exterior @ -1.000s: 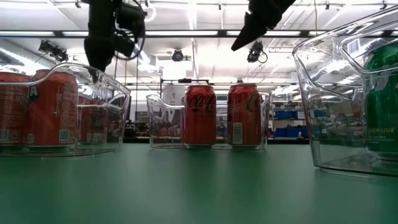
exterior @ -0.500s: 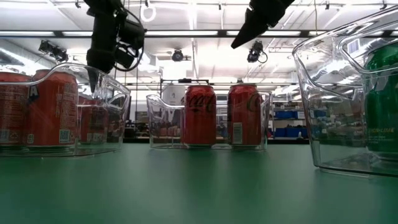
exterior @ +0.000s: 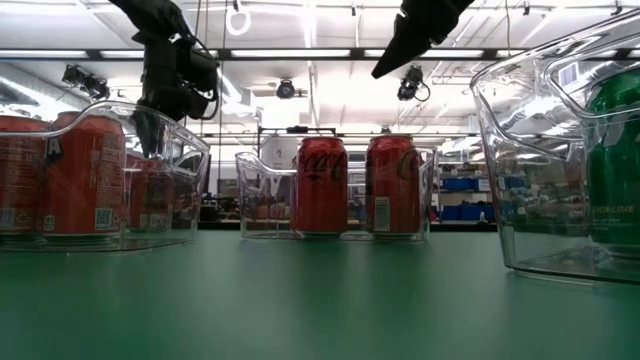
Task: Sort soda cans
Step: Put the red black soda can into the top transparent bin
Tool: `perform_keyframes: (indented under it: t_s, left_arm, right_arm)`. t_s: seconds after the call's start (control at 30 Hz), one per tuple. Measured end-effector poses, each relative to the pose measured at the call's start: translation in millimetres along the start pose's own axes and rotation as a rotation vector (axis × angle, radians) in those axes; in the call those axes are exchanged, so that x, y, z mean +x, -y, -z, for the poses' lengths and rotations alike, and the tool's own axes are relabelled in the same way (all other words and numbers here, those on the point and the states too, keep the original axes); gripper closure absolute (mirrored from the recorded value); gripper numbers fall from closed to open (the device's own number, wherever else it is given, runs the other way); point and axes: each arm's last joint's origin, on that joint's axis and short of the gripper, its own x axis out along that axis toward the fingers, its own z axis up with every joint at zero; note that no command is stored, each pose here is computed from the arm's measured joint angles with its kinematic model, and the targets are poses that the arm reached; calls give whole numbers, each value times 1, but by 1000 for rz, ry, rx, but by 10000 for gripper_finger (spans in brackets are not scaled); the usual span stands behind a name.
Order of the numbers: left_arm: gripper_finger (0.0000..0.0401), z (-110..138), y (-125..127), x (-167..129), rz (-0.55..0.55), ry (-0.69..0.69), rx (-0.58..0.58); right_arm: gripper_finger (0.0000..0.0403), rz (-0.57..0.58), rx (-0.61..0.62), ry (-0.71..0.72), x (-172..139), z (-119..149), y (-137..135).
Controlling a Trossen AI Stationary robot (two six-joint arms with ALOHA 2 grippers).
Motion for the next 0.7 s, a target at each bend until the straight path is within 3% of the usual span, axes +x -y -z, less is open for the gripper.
perform_keyframes:
  t_s: [0.2, 0.7]
  left_arm:
    - [93, -3, -9, 10, 19, -32, -55]
    - [93, -13, -12, 27, 36, -93, -63]
  right_arm:
    - [403, 0, 0, 0, 0, 0, 0]
    - [403, 0, 6, -1, 0, 0, 0]
